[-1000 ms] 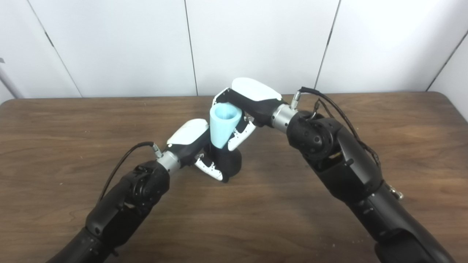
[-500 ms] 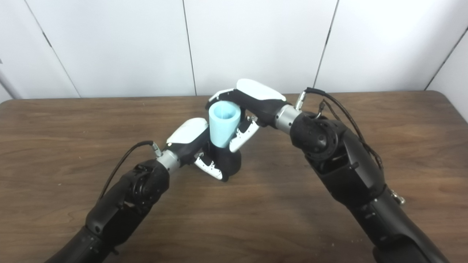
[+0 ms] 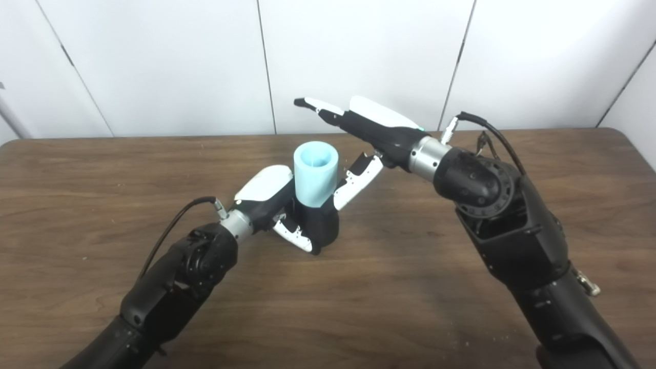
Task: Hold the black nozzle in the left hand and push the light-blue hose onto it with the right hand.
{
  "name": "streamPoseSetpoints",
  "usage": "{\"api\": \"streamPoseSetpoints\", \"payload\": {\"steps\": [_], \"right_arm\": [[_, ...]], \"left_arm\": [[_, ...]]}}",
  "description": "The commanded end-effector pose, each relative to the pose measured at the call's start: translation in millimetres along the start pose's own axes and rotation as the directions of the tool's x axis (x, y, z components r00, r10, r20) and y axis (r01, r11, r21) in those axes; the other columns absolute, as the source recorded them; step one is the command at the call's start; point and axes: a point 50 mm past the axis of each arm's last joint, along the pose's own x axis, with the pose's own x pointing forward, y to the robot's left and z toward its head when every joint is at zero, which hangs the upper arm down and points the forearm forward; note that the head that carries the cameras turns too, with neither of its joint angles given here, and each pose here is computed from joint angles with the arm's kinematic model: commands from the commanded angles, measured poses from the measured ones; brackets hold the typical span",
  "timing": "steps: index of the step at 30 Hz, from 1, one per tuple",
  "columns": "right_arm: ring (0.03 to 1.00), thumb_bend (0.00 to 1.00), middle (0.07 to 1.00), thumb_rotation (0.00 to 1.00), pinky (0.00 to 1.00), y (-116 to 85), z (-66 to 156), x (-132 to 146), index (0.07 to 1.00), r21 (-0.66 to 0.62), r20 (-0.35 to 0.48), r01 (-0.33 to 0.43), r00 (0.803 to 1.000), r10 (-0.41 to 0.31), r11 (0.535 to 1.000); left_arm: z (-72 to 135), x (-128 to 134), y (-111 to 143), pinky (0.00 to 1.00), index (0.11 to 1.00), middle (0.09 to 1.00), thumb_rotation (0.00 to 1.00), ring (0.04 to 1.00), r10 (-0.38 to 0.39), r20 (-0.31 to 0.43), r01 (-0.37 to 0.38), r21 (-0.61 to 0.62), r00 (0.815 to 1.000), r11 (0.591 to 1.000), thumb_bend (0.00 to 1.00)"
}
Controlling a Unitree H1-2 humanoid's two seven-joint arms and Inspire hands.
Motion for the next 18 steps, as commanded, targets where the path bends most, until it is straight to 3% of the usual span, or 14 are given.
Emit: {"api": "streamPoseSetpoints", "payload": {"steps": [1,12,18], "right_arm": [[1.0,1.0,1.0,0.34,1.0,-19,13,-9,1.0,-0.049,0.063,0.031,0.998,-0.028,0.998],[1.0,0.96,1.0,0.7,1.0,-11,13,-22,1.0,-0.169,0.147,-0.042,0.987,0.068,0.985],[1.0,0.92,1.0,0.74,1.0,-11,13,-25,1.0,-0.182,0.151,-0.045,0.986,0.073,0.982]], "left_arm": [[-28,-12,-31,0.35,0.488,0.408,0.0,0.399,-0.148,-0.112,0.15,0.008,0.983,0.989,0.52],[-28,-13,-29,0.4,0.488,0.447,0.0,0.436,-0.151,-0.112,0.153,0.009,0.982,0.988,0.53],[-29,-14,-30,0.4,0.489,0.429,0.0,0.439,-0.154,-0.114,0.156,0.009,0.982,0.988,0.53]]}}
